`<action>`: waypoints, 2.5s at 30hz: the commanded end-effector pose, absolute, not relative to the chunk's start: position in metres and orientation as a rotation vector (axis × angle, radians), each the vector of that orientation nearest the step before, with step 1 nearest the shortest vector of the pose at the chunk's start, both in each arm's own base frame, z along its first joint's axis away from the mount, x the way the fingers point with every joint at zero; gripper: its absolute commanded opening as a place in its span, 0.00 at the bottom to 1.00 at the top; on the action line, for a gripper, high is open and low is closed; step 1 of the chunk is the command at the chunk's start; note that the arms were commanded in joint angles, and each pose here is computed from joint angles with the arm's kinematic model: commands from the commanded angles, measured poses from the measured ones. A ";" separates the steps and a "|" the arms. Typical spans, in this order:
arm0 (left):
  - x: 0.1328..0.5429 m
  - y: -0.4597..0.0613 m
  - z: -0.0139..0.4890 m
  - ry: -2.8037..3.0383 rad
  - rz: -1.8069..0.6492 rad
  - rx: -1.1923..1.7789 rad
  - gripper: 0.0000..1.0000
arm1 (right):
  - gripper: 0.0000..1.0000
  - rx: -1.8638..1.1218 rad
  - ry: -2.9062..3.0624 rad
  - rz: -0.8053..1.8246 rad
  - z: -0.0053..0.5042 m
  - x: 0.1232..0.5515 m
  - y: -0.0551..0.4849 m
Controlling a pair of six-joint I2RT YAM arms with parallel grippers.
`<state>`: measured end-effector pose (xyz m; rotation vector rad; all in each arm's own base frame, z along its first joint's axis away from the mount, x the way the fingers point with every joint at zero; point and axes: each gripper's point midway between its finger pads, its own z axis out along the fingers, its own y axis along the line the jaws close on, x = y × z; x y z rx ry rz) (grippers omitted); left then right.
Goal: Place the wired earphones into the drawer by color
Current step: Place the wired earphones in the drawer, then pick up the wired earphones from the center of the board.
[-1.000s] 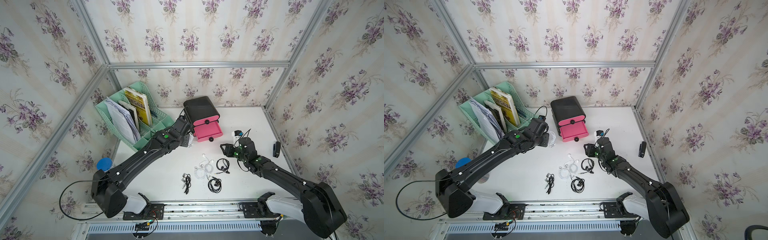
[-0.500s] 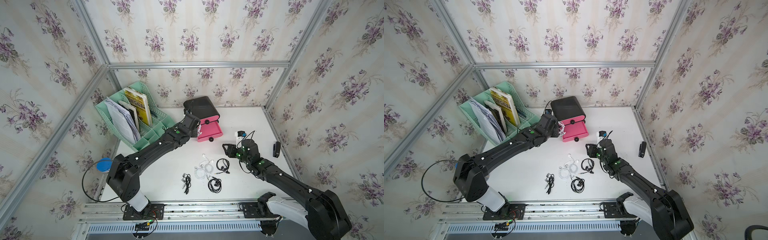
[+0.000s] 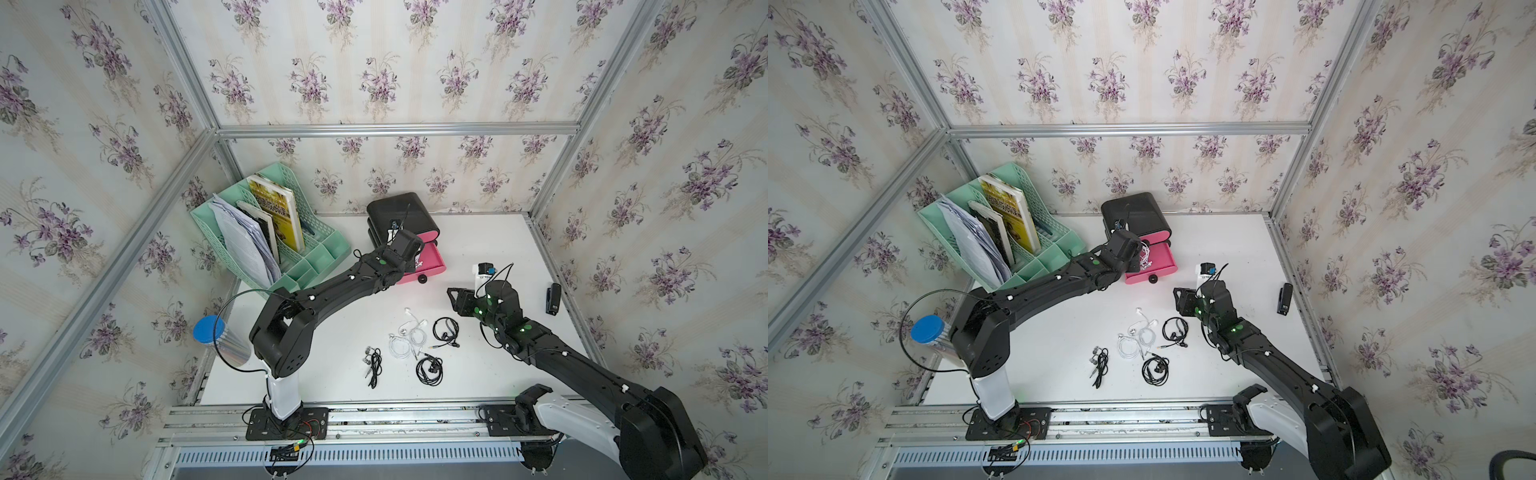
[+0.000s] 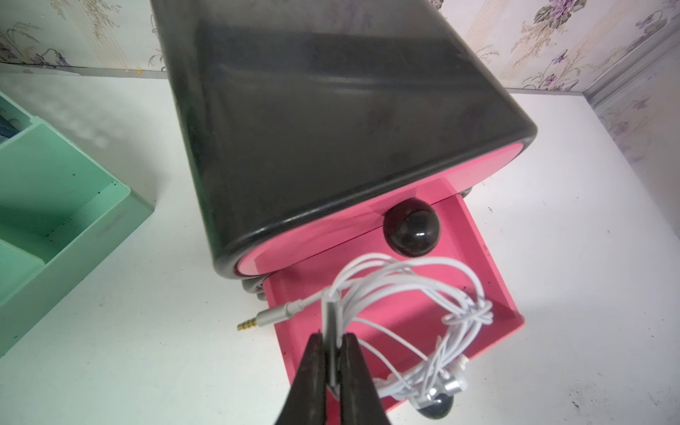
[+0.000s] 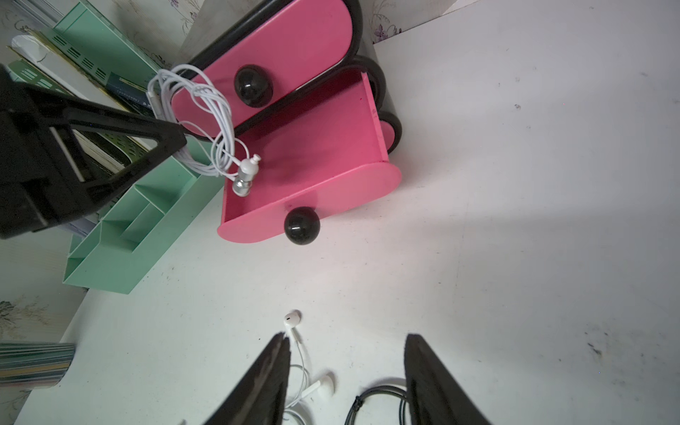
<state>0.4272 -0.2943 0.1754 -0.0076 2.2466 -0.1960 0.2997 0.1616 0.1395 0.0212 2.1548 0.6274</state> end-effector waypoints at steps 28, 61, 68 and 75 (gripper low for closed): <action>0.433 -0.320 0.170 2.220 -0.177 -0.008 0.40 | 0.55 0.042 2.159 0.637 0.136 0.306 0.165; 0.287 -0.193 0.178 2.362 -0.119 0.213 0.99 | 0.48 -0.352 2.511 0.992 0.102 0.219 0.263; 0.259 -0.174 0.166 2.407 -0.131 0.239 0.99 | 0.45 -0.523 2.569 0.922 0.090 0.200 0.292; 0.235 -0.204 0.138 2.572 -0.293 0.400 1.00 | 0.44 -0.530 2.580 0.910 0.083 0.203 0.299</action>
